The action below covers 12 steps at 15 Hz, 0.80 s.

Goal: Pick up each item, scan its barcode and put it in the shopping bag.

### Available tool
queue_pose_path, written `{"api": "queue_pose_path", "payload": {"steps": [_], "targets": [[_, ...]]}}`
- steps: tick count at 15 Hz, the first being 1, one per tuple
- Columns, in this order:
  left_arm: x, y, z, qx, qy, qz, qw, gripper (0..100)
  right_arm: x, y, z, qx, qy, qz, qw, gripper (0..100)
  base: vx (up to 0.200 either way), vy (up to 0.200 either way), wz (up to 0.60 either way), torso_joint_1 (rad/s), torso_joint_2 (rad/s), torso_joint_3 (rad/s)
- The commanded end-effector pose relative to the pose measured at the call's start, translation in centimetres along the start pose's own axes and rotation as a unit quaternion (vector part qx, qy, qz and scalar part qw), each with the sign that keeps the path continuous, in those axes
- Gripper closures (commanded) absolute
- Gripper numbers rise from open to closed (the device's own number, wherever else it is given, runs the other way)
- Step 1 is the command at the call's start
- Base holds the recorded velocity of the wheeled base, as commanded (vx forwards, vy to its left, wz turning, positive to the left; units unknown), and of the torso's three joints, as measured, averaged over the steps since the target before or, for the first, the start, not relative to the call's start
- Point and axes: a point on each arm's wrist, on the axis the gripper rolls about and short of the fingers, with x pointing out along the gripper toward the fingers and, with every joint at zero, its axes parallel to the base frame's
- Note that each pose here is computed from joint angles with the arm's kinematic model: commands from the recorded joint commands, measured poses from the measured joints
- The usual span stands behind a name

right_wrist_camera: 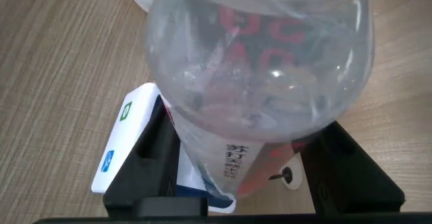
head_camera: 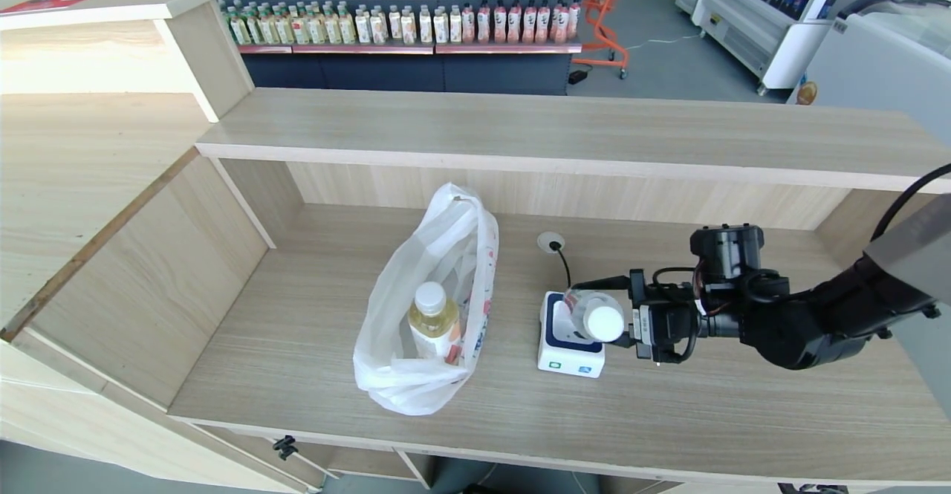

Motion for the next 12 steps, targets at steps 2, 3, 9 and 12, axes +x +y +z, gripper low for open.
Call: {"api": "queue_pose_path", "payload": {"steps": [2,3,9,12], "targets": [[0.0,0.0,0.0,0.000,0.000,0.000,1.0000,0,0.5,1.0,-1.2,0.010,0.002,0.009,1.000,100,0.000,0.000,0.00,0.000,0.00,0.000],[0.0,0.0,0.0,0.000,0.000,0.000,1.0000,0,0.5,0.8,-1.2,0.009,0.003,0.008,1.000,100,0.000,0.000,0.00,0.000,0.00,0.000],[0.0,0.0,0.0,0.000,0.001,0.000,1.0000,0,-5.5,-6.7,5.1,0.150,-0.020,-0.087,0.985,100,0.000,0.000,0.00,0.000,0.00,0.000],[0.0,0.0,0.0,0.000,0.001,0.000,1.0000,0,-9.2,-9.3,10.6,0.318,-0.014,-0.170,0.933,100,0.000,0.000,0.00,0.000,0.00,0.000]]}}
